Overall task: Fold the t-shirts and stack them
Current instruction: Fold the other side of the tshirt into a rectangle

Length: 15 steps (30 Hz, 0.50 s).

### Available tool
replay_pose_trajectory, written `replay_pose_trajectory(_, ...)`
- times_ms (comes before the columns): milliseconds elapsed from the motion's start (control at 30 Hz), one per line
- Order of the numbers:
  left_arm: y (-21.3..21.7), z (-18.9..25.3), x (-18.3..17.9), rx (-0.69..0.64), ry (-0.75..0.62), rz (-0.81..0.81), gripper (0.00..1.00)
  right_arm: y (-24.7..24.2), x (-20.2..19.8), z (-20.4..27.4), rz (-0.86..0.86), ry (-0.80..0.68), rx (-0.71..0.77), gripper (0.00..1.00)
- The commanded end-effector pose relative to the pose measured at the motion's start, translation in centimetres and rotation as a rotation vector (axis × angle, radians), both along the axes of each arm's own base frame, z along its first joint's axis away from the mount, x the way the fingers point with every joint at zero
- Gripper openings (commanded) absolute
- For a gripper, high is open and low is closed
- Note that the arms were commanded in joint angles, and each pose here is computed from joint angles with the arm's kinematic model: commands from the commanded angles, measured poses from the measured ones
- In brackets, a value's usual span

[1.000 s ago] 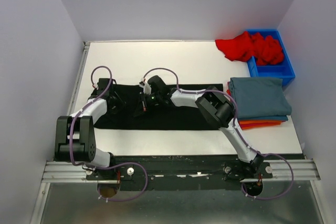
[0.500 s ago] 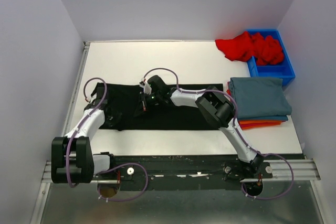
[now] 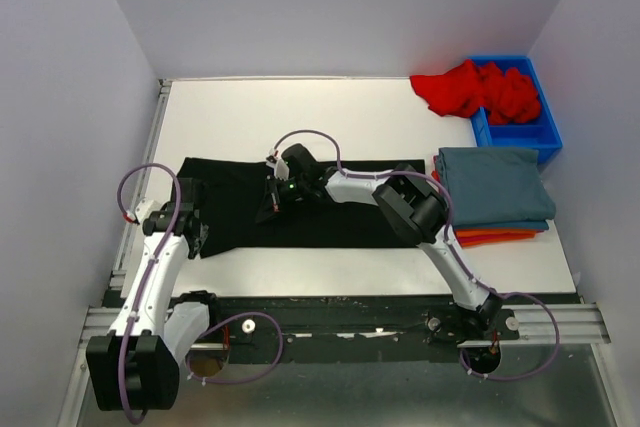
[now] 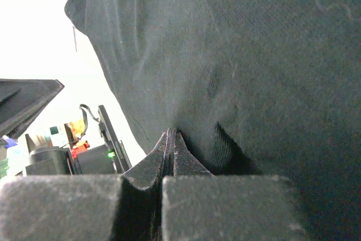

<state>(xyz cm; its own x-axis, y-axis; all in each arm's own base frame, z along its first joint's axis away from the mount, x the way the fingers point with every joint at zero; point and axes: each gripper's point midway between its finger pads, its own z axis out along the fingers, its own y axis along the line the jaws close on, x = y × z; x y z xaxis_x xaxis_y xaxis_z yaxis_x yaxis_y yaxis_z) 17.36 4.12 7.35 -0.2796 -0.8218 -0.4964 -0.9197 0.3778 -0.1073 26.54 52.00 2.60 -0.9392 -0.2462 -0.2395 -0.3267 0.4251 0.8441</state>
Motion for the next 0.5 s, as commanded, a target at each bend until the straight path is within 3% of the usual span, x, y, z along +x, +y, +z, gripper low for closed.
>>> replay_pose_trajectory(0, 0.0, 1.9, 2.7, 0.026, -0.101, -0.087, 0.33, -0.2, -0.6, 2.5, 0.020, -0.044, 0.040, 0.01)
replay_pose_trajectory(67, -0.6, 2.2, 4.4, 0.011, -0.153, -0.139, 0.27, -0.5, -0.3, 3.2, 0.011, -0.096, 0.034, 0.01)
replay_pose_trajectory(167, -0.8, 2.3, 6.1, 0.003, -0.219, -0.144, 0.00, -1.1, 0.4, 4.4, -0.009, -0.185, 0.028, 0.01)
replay_pose_trajectory(367, -0.9, 2.2, 9.0, -0.004, -0.344, -0.123, 0.00, -3.4, 1.8, 7.3, -0.091, -0.387, -0.003, 0.01)
replay_pose_trajectory(467, -0.8, 1.9, 9.7, -0.023, -0.382, -0.065, 0.00, -6.2, 2.9, 8.3, -0.192, -0.486, -0.090, 0.01)
